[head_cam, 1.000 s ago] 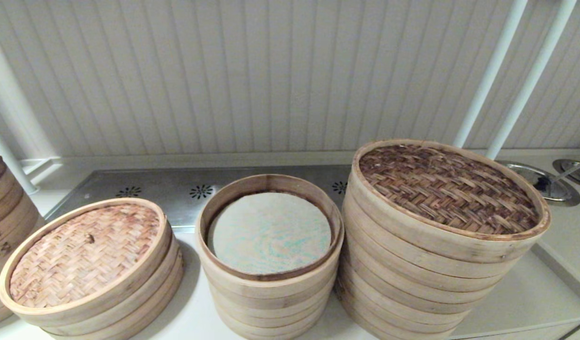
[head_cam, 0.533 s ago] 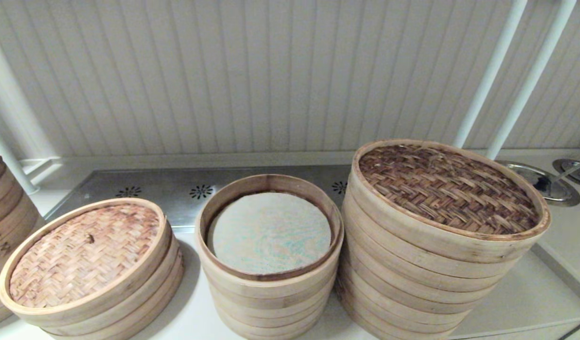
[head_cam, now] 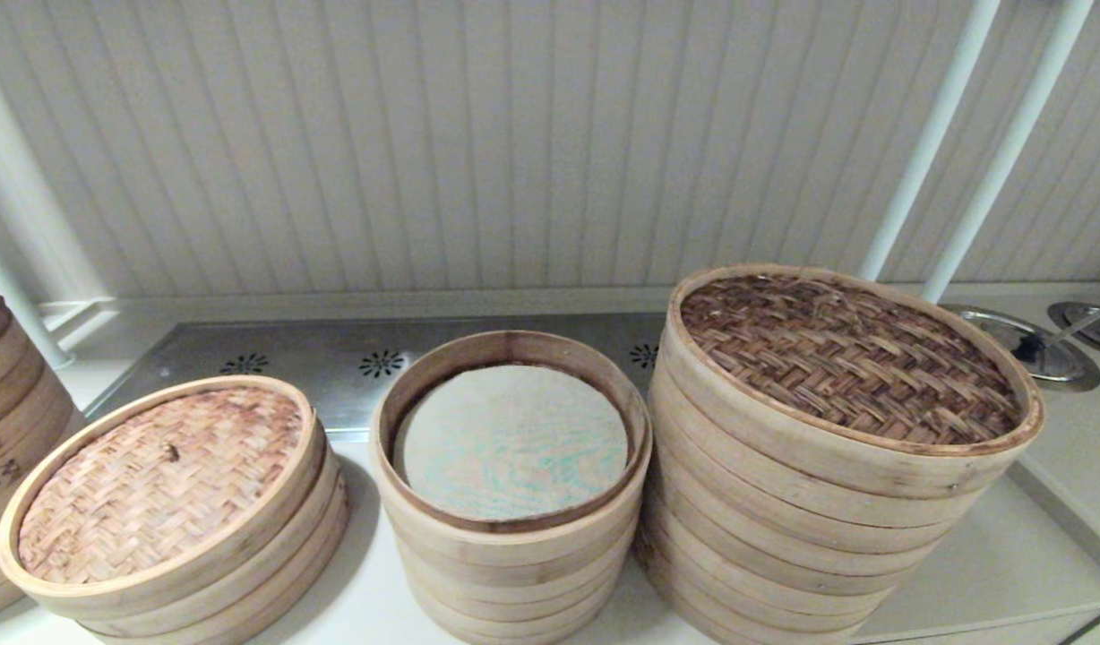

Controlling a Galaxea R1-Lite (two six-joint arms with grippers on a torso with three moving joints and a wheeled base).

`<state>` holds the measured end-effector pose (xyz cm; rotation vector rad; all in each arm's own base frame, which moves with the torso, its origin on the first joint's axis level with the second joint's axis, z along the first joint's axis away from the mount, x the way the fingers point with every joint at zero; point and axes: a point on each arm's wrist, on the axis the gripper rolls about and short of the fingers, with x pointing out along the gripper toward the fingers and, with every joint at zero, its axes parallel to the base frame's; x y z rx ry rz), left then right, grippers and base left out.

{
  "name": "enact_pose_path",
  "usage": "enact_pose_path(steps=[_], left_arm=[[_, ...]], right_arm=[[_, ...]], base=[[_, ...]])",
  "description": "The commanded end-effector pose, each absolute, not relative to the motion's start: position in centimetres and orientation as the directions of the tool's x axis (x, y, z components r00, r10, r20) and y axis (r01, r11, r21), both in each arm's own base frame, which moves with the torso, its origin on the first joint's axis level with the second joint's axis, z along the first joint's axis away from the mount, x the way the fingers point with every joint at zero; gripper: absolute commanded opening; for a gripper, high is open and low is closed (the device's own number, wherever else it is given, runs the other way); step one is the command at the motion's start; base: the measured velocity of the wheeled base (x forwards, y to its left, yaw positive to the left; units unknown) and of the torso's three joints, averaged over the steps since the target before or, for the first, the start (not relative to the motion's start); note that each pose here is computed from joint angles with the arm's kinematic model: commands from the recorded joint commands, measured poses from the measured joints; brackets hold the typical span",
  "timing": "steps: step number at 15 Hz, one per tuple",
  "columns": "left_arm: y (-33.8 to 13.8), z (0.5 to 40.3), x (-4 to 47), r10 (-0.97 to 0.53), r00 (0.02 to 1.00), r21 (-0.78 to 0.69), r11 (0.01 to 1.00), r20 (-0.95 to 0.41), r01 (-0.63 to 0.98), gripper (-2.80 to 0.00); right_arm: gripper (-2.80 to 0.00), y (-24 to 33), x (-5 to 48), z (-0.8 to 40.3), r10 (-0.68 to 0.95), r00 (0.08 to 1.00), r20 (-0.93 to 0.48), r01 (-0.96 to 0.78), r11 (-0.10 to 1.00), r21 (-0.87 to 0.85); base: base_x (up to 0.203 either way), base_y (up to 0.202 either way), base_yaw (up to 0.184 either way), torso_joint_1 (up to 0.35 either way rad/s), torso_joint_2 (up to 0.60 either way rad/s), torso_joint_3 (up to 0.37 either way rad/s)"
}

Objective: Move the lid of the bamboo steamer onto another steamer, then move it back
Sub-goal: Pick up the steamer

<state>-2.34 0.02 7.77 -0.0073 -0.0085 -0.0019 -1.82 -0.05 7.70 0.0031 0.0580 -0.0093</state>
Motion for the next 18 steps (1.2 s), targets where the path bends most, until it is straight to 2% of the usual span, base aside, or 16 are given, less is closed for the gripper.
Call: enact_pose_path(steps=[1, 18], left_arm=[[0.02, 7.78, -2.34, -0.002, 1.0, -0.008, 1.0, 0.009, 0.002, -2.8], [0.02, 7.78, -2.33, -0.002, 1.0, -0.008, 1.0, 0.008, 0.002, -2.8]], right_arm=[[-2.8, -0.05, -2.21, 7.49, -0.009, 1.0, -0.012, 0.009, 1.0, 0.005], [-2.8, -0.07, -2.2, 7.4, -0.011, 1.0, -0.018, 0.011, 0.999, 0.036]], base=[[0.0, 0.0, 0.0, 0.0, 0.0, 0.0], [0.0, 0.0, 0.0, 0.0, 0.0, 0.0]])
